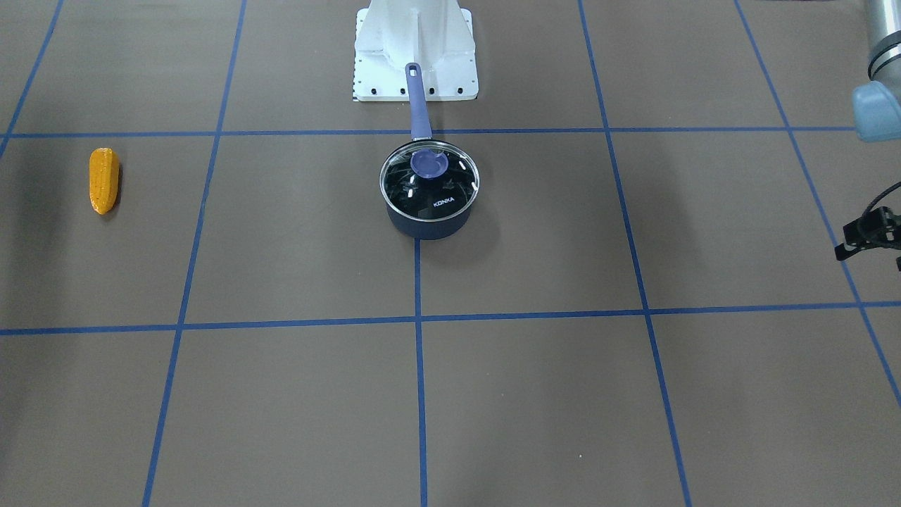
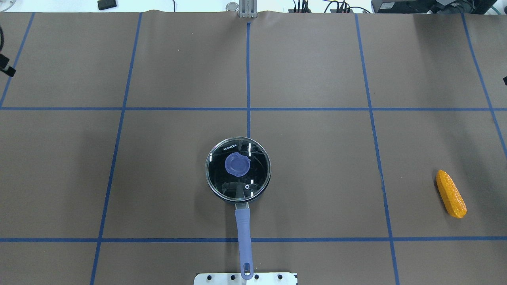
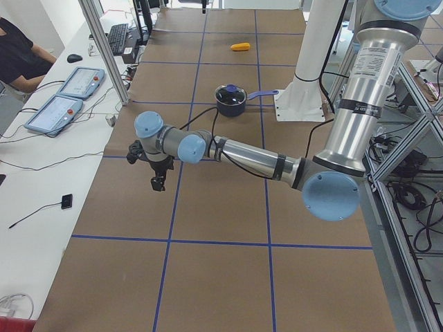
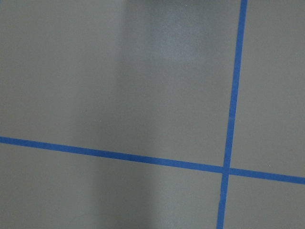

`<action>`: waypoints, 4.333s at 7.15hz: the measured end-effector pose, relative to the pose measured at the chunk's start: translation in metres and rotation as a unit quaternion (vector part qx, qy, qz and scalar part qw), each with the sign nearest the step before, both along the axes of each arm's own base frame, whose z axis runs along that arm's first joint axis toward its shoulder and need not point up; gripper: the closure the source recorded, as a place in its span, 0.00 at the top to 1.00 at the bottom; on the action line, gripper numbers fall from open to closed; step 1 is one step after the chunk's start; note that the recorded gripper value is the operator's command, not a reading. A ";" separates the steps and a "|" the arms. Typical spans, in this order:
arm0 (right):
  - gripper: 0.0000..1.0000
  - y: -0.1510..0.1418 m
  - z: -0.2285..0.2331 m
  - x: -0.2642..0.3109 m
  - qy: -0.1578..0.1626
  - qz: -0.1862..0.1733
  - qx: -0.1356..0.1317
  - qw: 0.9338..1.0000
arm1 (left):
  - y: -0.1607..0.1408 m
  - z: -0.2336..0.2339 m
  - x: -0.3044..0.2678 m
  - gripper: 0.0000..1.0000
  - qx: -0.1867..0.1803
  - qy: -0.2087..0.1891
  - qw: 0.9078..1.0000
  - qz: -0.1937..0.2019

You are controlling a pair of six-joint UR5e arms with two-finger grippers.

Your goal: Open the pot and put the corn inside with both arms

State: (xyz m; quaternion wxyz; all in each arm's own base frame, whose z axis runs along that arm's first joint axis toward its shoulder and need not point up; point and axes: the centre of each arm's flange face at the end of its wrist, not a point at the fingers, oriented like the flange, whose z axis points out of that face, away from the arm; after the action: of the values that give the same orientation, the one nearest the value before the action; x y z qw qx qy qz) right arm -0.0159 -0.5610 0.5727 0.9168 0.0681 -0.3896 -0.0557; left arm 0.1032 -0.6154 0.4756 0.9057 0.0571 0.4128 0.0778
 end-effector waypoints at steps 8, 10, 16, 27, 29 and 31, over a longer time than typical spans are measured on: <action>1.00 0.081 -0.009 -0.119 0.022 -0.070 -0.032 0.997 | 0.070 -0.304 0.325 0.98 -0.041 0.027 0.999 -0.009; 1.00 0.101 -0.015 -0.142 0.021 -0.085 -0.042 0.995 | 0.096 -0.336 0.361 0.99 -0.015 0.031 0.999 0.003; 1.00 0.158 -0.016 -0.224 0.038 -0.139 -0.081 0.986 | 0.135 -0.354 0.401 1.00 -0.012 0.034 0.999 0.035; 0.25 0.208 0.014 -0.245 0.082 -0.193 -0.083 0.974 | 0.139 -0.359 0.400 1.00 -0.018 0.028 0.999 0.036; 0.26 0.205 0.009 -0.248 0.076 -0.194 -0.081 0.975 | 0.139 -0.357 0.400 1.00 -0.018 0.027 0.999 0.036; 0.26 0.191 -0.010 -0.244 0.055 -0.183 -0.076 0.979 | 0.140 -0.358 0.400 1.00 -0.016 0.027 0.999 0.036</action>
State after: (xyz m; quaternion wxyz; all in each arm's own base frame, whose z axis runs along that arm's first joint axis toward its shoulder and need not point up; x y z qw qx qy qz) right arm -0.2601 -0.3698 0.5632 0.9135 -0.0773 -0.3480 -0.1963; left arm 0.5033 -0.4756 0.1178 0.8917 0.0296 0.4401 0.1018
